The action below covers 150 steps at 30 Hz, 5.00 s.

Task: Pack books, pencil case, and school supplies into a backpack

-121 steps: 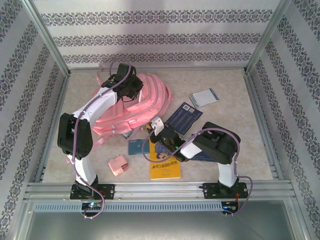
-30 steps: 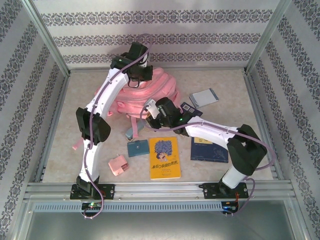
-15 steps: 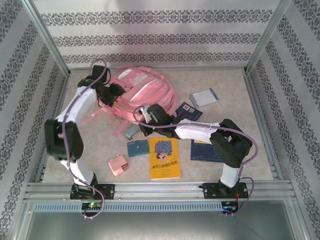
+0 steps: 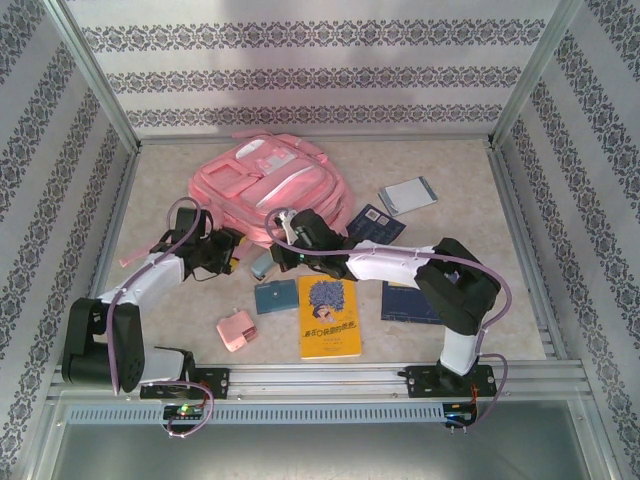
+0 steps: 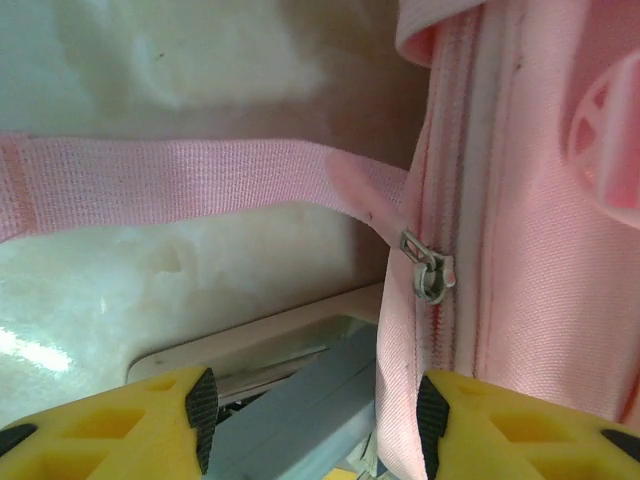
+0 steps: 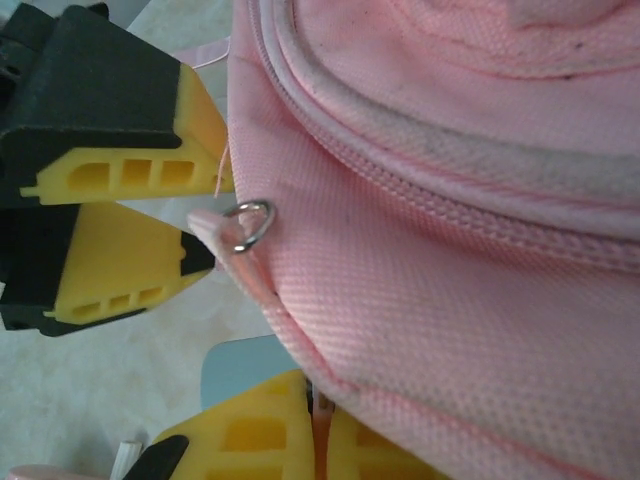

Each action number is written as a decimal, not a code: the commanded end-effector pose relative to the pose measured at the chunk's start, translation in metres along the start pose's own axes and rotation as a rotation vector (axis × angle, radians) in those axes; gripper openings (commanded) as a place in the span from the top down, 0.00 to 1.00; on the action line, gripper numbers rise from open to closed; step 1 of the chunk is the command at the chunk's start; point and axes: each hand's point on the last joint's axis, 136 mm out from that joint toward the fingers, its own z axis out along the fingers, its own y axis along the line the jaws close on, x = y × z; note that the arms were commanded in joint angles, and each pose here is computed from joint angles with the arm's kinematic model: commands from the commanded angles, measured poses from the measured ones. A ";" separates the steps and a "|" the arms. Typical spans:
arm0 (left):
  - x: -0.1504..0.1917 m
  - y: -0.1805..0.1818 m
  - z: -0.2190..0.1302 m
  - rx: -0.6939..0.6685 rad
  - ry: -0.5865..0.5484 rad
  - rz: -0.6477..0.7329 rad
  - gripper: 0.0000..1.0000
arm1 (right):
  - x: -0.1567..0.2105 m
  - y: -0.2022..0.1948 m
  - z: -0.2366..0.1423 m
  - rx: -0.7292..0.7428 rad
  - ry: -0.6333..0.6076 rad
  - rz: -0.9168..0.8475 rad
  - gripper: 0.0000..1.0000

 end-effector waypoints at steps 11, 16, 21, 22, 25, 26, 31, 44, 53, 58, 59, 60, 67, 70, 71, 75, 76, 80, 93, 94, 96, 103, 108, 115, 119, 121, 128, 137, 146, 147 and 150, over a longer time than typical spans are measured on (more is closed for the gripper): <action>0.010 -0.060 -0.014 0.297 -0.026 0.069 0.52 | -0.009 0.025 0.005 -0.086 -0.034 0.008 1.00; 0.023 -0.063 -0.001 0.304 0.018 0.083 0.53 | -0.009 0.028 0.008 -0.105 -0.033 0.028 1.00; 0.026 -0.066 0.004 0.296 0.004 0.107 0.51 | -0.006 0.034 0.010 -0.121 -0.025 0.023 1.00; 0.025 -0.068 0.004 0.298 -0.003 0.115 0.51 | -0.006 0.035 0.011 -0.123 -0.025 0.024 1.00; 0.023 -0.069 0.004 0.290 -0.022 0.132 0.55 | -0.005 0.036 0.011 -0.124 -0.025 0.027 1.00; 0.023 -0.070 0.004 0.291 -0.026 0.140 0.57 | -0.005 0.036 0.011 -0.124 -0.027 0.027 1.00; 0.018 -0.070 0.005 0.277 -0.059 0.158 0.73 | -0.004 0.036 0.011 -0.121 -0.028 0.028 1.00; 0.014 -0.068 -0.001 0.259 -0.104 0.203 1.00 | 0.002 0.021 0.008 -0.045 -0.028 0.012 1.00; 0.008 -0.060 0.000 0.208 -0.134 0.217 1.00 | 0.013 -0.009 -0.003 0.070 0.004 0.002 1.00; 0.005 -0.056 0.002 0.181 -0.140 0.217 1.00 | 0.020 -0.018 -0.011 0.092 0.026 -0.009 1.00; 0.005 -0.055 0.003 0.178 -0.141 0.218 1.00 | 0.022 -0.020 -0.013 0.099 0.030 -0.016 1.00; 0.005 -0.055 0.003 0.174 -0.143 0.221 1.00 | 0.022 -0.020 -0.016 0.103 0.031 -0.025 1.00; 0.002 -0.053 0.003 0.147 -0.155 0.234 1.00 | 0.025 -0.034 -0.036 0.145 0.044 -0.057 1.00; 0.000 -0.053 0.004 0.138 -0.158 0.233 1.00 | 0.025 -0.043 -0.045 0.151 0.048 -0.053 1.00; 0.001 -0.053 0.004 0.136 -0.157 0.235 1.00 | 0.025 -0.047 -0.048 0.158 0.050 -0.052 1.00; -0.002 -0.052 0.002 0.123 -0.167 0.232 1.00 | 0.024 -0.065 -0.063 0.190 0.050 -0.032 1.00; -0.002 -0.052 0.001 0.123 -0.166 0.234 1.00 | 0.023 -0.069 -0.066 0.197 0.050 -0.027 1.00; -0.005 -0.056 -0.003 0.117 -0.170 0.237 1.00 | 0.018 -0.085 -0.076 0.218 0.053 -0.002 1.00; 0.015 -0.090 -0.057 0.073 -0.107 0.297 0.70 | -0.017 0.007 -0.071 -0.013 0.098 -0.080 1.00; 0.019 -0.092 -0.066 0.069 -0.099 0.306 0.65 | -0.020 0.013 -0.070 -0.026 0.086 -0.074 1.00; 0.024 -0.091 -0.082 0.057 -0.094 0.319 0.57 | -0.025 0.023 -0.068 -0.046 0.078 -0.070 1.00; 0.043 -0.055 -0.096 0.006 -0.011 0.198 0.35 | -0.022 0.048 -0.047 -0.087 0.077 -0.042 1.00; 0.059 -0.031 -0.086 -0.036 0.090 0.084 0.32 | -0.018 0.061 -0.032 -0.080 0.064 -0.054 1.00; 0.061 -0.013 -0.080 -0.035 0.095 0.002 0.32 | -0.008 0.060 -0.023 -0.061 0.077 -0.059 1.00; 0.055 -0.004 -0.071 -0.057 0.073 -0.008 0.39 | -0.006 0.063 -0.022 -0.070 0.070 -0.058 1.00; 0.053 -0.003 -0.064 -0.056 0.070 -0.019 0.43 | -0.004 0.065 -0.021 -0.072 0.074 -0.065 1.00; 0.036 -0.011 -0.046 -0.043 0.013 -0.013 0.47 | 0.004 0.066 -0.017 -0.077 0.091 -0.066 1.00; 0.032 -0.035 -0.056 0.032 -0.017 0.056 0.53 | 0.007 0.065 -0.018 -0.067 0.091 -0.071 1.00; 0.029 -0.034 -0.062 0.042 -0.049 0.078 0.61 | 0.004 0.065 -0.016 -0.066 0.080 -0.066 1.00; 0.029 -0.033 -0.060 0.041 -0.047 0.074 0.61 | 0.005 0.065 -0.017 -0.067 0.082 -0.065 1.00; 0.028 -0.031 -0.054 0.032 -0.038 0.062 0.59 | 0.005 0.066 -0.016 -0.070 0.083 -0.063 1.00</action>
